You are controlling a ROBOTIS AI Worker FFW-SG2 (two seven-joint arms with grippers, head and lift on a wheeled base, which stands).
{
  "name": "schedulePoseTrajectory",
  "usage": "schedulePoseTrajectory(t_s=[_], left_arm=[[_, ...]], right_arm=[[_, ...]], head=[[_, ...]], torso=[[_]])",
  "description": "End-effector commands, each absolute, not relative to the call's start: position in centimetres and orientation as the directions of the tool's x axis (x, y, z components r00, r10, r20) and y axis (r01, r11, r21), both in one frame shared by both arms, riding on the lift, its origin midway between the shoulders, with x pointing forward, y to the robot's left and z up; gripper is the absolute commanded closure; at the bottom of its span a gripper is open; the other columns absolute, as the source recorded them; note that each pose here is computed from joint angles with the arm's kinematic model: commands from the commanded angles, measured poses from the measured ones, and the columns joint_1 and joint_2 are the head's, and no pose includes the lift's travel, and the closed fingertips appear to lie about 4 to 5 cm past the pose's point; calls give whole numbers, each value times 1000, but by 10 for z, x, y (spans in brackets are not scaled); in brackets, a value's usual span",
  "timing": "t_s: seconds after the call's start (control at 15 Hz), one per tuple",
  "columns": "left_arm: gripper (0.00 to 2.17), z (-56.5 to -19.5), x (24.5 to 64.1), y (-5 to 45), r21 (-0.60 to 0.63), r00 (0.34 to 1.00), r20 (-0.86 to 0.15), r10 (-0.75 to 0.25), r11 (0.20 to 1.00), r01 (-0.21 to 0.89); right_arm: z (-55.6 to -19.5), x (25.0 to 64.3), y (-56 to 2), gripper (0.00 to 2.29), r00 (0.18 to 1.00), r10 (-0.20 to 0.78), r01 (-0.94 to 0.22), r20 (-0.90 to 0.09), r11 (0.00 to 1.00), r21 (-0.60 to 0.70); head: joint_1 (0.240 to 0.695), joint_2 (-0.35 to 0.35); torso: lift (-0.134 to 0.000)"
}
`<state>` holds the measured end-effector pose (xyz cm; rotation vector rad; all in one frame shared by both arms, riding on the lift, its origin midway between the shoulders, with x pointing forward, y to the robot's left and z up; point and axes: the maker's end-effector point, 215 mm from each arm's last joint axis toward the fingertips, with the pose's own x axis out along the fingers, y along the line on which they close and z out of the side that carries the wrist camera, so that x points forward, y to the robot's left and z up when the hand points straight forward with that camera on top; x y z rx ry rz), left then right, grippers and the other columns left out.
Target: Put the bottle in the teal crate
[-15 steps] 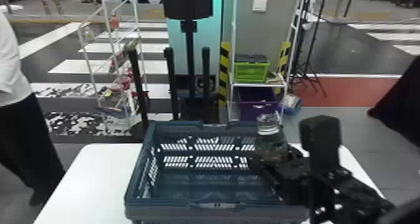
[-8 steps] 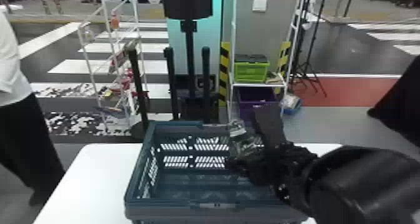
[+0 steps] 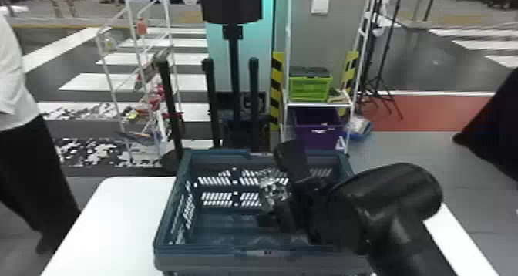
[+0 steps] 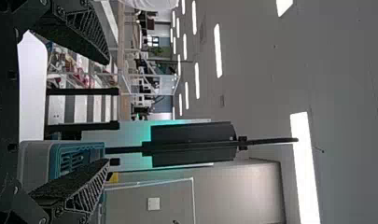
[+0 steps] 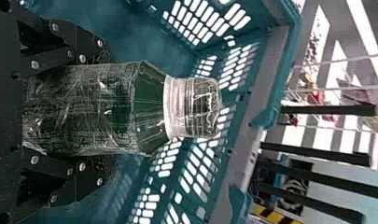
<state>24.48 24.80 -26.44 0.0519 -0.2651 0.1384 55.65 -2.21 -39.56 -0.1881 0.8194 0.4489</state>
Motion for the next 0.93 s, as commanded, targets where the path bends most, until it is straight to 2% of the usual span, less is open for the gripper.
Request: schedulePoseTrajectory(t_s=[0.0, 0.53, 0.8, 0.87], left_arm=[[144, -265, 245, 248, 31, 955, 264, 132, 989, -145], [144, -266, 247, 251, 27, 954, 265, 138, 988, -151], [144, -265, 249, 252, 28, 954, 264, 140, 988, -153], [144, -266, 250, 252, 29, 955, 261, 139, 988, -152]], right_arm=[[-413, 557, -15, 1899, 558, 310, -459, -769, 888, 25], [-453, 587, -13, 1895, 555, 293, -441, -778, 897, 23], [-468, 587, -18, 1878, 536, 289, -439, -793, 898, 30], [-469, 587, -17, 1727, 533, 293, -442, -794, 896, 34]], head=[[499, 0], [499, 0], [499, 0], [499, 0]], torso=[[0], [0], [0], [0]])
